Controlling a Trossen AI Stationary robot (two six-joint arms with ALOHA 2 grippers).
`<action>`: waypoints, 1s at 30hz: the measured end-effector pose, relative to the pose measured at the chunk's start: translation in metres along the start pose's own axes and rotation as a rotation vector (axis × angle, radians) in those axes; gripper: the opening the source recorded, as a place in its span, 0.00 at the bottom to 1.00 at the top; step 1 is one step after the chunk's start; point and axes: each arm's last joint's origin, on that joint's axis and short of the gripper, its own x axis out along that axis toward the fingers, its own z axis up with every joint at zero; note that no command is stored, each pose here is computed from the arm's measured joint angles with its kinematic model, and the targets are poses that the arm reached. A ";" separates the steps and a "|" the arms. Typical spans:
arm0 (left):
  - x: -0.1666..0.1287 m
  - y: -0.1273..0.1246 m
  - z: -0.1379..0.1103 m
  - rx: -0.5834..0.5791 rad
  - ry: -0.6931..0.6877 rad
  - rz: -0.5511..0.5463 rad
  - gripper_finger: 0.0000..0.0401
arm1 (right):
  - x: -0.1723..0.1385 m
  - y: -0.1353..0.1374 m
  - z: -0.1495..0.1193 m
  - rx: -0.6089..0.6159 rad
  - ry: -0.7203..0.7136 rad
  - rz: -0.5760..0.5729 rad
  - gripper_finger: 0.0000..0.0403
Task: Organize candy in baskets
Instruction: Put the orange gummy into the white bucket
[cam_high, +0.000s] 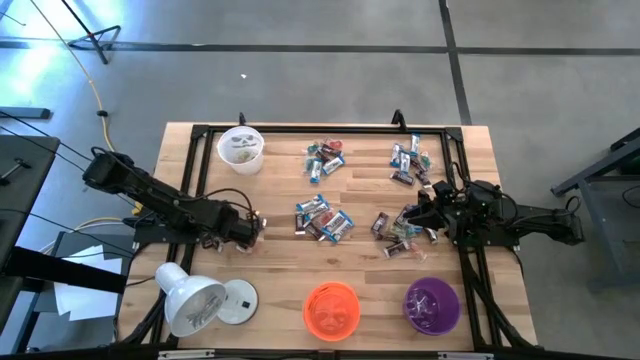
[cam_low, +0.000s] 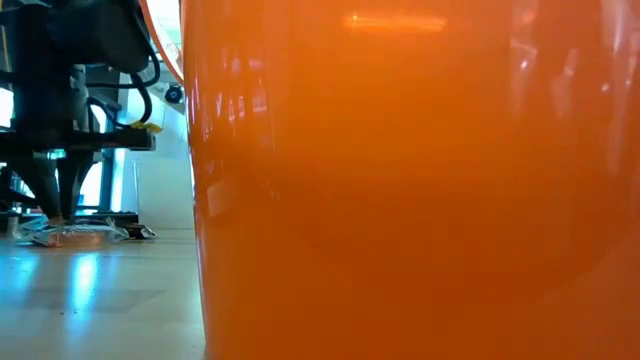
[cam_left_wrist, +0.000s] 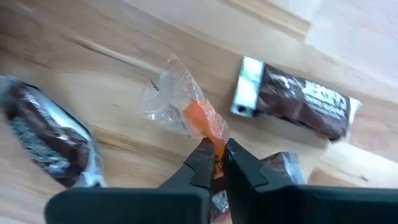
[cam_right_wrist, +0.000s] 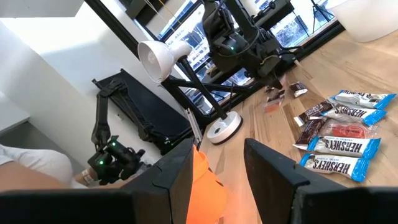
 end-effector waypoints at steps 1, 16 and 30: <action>-0.001 0.000 0.000 0.000 -0.005 0.003 0.01 | 0.000 0.000 0.000 0.000 0.000 0.000 0.34; -0.067 -0.020 0.007 0.051 -0.263 -0.049 0.01 | 0.000 0.000 0.000 0.000 0.000 0.000 0.34; -0.146 -0.053 0.074 0.249 -0.604 -0.038 0.01 | 0.000 0.000 0.000 0.000 0.000 0.000 0.34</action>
